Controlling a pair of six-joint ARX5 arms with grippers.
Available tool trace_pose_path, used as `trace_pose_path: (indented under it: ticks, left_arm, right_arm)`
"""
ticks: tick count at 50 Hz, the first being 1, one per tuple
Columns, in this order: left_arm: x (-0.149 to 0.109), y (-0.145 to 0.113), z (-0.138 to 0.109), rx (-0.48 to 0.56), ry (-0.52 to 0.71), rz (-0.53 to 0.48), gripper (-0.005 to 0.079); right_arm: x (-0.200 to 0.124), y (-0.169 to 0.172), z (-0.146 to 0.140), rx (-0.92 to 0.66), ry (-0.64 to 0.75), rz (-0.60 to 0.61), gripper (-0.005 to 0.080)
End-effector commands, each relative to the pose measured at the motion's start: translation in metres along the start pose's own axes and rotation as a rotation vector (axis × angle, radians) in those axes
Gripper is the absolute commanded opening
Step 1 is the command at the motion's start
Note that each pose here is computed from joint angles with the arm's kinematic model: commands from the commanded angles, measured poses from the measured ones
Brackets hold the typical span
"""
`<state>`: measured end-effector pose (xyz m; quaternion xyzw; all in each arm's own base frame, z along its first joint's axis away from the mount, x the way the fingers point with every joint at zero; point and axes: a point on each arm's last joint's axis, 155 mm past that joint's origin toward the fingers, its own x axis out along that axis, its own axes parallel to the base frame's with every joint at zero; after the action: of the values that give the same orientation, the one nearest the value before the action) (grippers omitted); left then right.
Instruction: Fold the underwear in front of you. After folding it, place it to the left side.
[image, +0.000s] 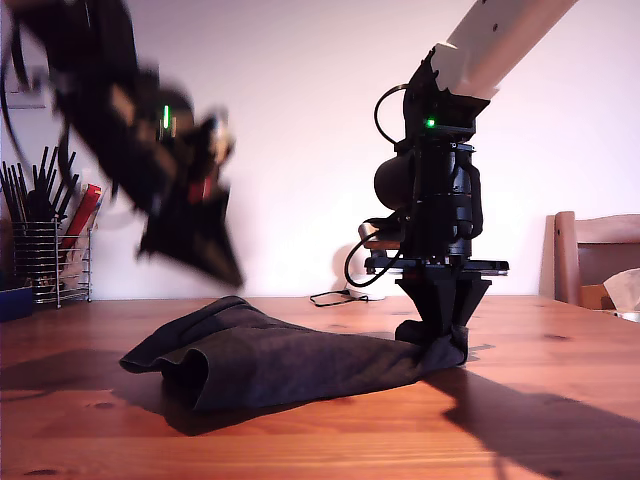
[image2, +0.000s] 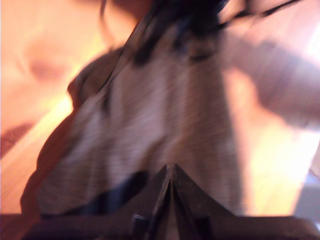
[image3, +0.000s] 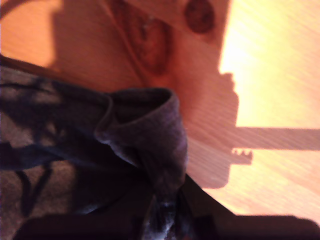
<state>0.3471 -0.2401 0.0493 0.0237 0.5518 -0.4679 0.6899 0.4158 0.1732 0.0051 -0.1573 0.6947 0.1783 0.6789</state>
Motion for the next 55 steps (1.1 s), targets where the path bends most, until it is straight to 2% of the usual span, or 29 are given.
trace_pose_path:
  ticks: [1, 8, 19, 22, 33, 44, 55]
  left_arm:
    - [0.009, -0.001, -0.008, 0.002, 0.018, -0.024, -0.0019]
    - [0.029, 0.005, -0.011, -0.012, 0.021, -0.068, -0.0019]
    - [0.044, 0.013, -0.005, 0.003, 0.01, -0.039, -0.0019]
    - [0.052, 0.015, -0.011, 0.007, 0.037, -0.019, -0.0019]
    - [0.078, 0.018, -0.03, -0.019, 0.106, -0.044, -0.0019]
    - [0.09, 0.014, -0.018, 0.006, 0.072, -0.027, -0.0019]
    - [0.097, 0.007, -0.004, 0.03, 0.031, -0.022, -0.0019]
  right_arm:
    - [-0.004, -0.002, -0.004, -0.002, -0.002, -0.019, -0.0013]
    - [-0.004, -0.002, -0.003, -0.002, -0.006, -0.018, -0.0013]
    - [-0.007, 0.001, -0.003, -0.002, -0.01, -0.006, -0.0013]
    - [-0.014, 0.005, -0.001, -0.001, -0.027, 0.009, -0.0013]
    - [-0.048, 0.024, 0.011, -0.008, -0.131, 0.07, -0.0013]
    - [-0.073, 0.062, 0.012, -0.046, -0.18, 0.182, -0.0013]
    - [-0.076, 0.112, 0.006, -0.114, -0.167, 0.263, -0.0013]
